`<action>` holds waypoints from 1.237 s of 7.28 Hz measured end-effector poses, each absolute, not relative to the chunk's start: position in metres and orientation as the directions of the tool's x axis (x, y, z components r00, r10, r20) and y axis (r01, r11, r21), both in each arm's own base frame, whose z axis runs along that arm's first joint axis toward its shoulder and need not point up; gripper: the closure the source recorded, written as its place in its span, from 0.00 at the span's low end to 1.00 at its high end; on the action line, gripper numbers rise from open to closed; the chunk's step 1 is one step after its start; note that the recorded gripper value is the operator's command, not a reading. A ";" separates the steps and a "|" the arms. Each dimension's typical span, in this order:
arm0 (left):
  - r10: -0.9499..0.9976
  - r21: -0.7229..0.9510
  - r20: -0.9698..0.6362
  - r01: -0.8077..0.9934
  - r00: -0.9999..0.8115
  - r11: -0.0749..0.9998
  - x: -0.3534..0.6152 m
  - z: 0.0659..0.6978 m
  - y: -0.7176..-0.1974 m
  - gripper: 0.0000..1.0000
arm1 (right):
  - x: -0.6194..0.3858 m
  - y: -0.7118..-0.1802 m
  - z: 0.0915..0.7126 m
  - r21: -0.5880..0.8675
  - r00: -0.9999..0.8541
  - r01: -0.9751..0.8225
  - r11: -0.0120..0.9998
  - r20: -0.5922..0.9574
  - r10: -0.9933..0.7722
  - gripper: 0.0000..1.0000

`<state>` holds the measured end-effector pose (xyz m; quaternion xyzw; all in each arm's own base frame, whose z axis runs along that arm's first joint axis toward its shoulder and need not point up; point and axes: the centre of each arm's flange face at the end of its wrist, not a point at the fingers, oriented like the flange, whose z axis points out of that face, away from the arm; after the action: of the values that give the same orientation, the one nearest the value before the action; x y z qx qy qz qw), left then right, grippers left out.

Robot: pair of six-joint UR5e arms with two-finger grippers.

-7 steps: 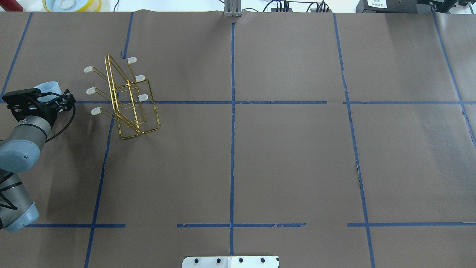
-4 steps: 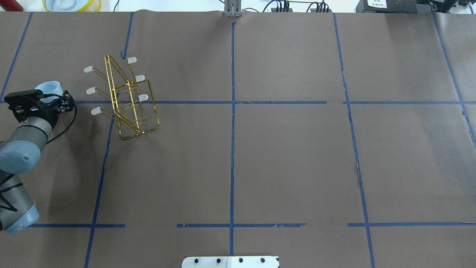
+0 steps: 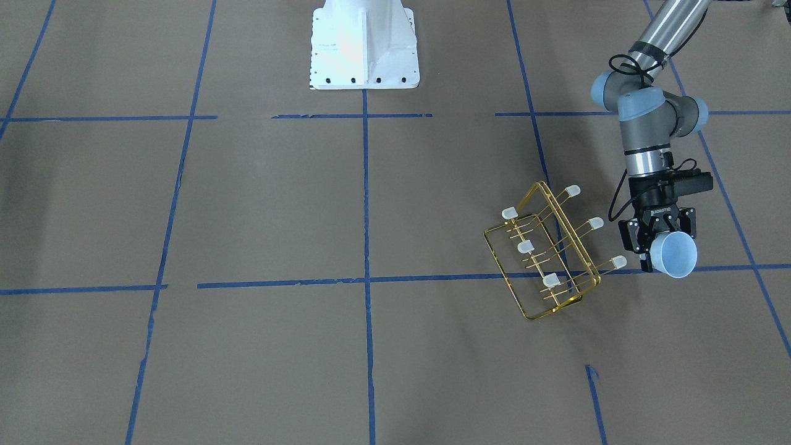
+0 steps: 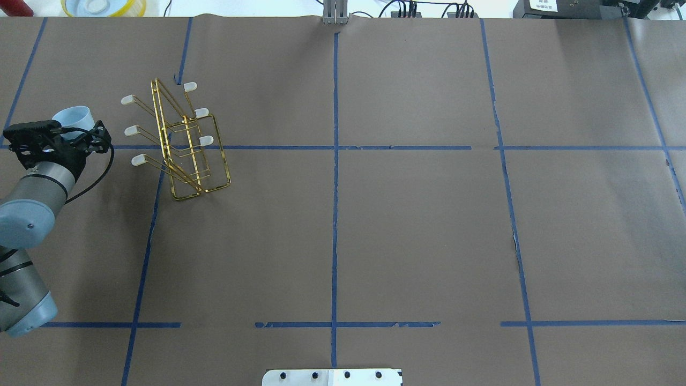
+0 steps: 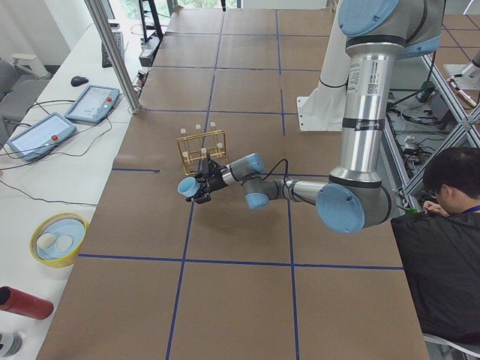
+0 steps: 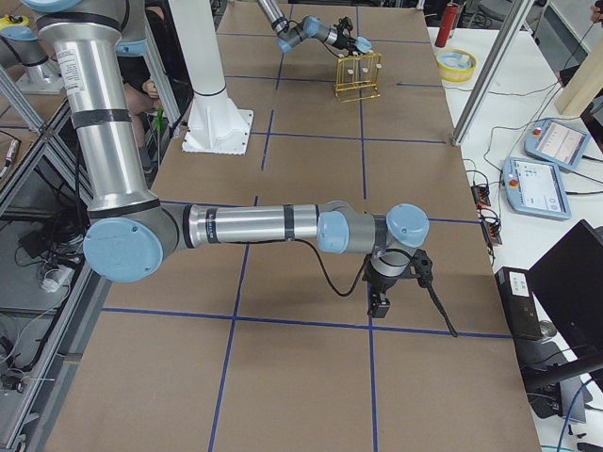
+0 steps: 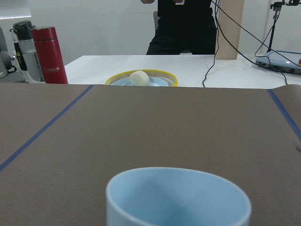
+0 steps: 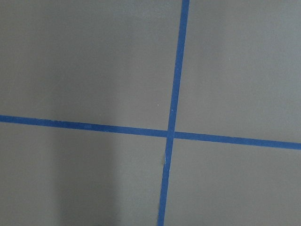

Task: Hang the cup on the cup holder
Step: 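Rotate the left wrist to tip the cup sideways toward the gold rack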

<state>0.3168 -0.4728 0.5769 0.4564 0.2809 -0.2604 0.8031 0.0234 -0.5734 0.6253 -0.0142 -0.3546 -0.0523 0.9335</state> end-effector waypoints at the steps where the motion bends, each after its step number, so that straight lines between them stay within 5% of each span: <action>1: -0.136 0.608 -0.678 0.655 0.722 0.448 0.306 0.567 -0.464 1.00 | 0.023 -0.573 0.625 0.010 0.743 0.108 0.994 0.663 -0.087 0.00; 5: 0.044 0.799 -0.470 0.404 0.881 0.446 0.263 0.528 -0.430 1.00 | 0.023 -0.573 0.625 0.010 0.743 0.108 0.994 0.663 -0.088 0.00; 9: 0.257 0.939 0.008 -0.096 0.966 0.330 0.229 0.483 -0.409 1.00 | 0.023 -0.573 0.625 0.010 0.743 0.108 0.994 0.663 -0.088 0.00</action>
<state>0.2294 -0.4086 0.4826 0.5686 0.0711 0.1085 0.8123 0.0233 -0.5734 0.6253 -0.0143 -0.3546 -0.0523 0.9334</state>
